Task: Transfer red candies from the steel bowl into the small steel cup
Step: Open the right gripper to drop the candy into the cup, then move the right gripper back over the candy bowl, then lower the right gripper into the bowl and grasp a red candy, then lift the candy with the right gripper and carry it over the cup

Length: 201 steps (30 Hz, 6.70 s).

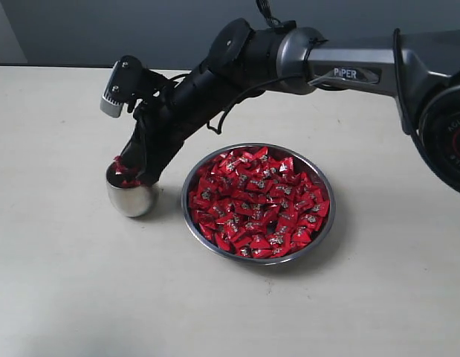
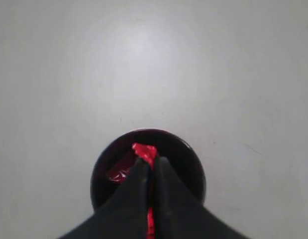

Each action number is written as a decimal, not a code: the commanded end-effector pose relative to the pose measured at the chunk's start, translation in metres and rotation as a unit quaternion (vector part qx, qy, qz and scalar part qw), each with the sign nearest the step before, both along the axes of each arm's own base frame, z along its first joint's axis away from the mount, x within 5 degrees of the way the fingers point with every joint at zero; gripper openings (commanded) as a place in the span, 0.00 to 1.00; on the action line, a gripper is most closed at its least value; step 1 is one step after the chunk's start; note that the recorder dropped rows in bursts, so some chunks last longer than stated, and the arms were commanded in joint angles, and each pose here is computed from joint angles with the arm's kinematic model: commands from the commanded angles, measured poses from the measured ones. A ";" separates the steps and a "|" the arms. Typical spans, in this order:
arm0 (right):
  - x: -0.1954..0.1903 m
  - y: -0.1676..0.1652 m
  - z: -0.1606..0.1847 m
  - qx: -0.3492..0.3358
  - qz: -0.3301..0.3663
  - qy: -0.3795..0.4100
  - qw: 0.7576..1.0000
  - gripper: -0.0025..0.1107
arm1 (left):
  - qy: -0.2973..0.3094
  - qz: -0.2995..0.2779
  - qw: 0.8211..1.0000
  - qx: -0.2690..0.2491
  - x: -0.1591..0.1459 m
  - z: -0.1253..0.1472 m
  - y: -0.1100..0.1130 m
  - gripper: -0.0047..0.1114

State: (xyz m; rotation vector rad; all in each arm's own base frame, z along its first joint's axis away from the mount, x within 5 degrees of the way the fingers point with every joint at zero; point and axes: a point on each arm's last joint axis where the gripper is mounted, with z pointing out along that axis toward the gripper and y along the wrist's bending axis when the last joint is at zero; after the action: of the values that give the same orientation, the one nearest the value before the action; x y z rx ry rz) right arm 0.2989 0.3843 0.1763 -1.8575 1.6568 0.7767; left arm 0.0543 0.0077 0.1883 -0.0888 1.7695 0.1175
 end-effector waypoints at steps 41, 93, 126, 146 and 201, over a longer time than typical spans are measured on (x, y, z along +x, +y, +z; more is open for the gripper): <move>0.047 -0.049 0.068 0.081 -0.248 0.092 0.961 0.02 | -0.002 0.000 1.000 -0.002 0.000 -0.001 0.000 0.04; -0.048 -0.200 -0.031 -0.072 -0.366 0.235 0.897 0.34 | -0.002 0.000 1.000 -0.002 0.000 -0.001 0.000 0.04; -0.030 -0.190 -0.049 -0.081 -0.380 0.254 0.886 0.38 | -0.002 0.000 1.000 -0.002 0.000 -0.001 0.000 0.04; -0.030 -0.190 -0.062 -0.095 -0.381 0.266 0.880 0.38 | -0.002 0.000 1.000 -0.002 0.000 -0.001 0.000 0.04; 0.022 -0.170 0.054 0.094 -0.404 0.092 0.905 0.02 | -0.002 0.000 1.000 -0.002 0.000 -0.001 0.000 0.04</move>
State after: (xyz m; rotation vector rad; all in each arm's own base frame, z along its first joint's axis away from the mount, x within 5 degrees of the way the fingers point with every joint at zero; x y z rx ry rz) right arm 0.3122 0.2048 0.2264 -0.8184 2.1663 0.6373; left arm 0.0543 0.0077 0.1883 -0.0888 1.7695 0.1175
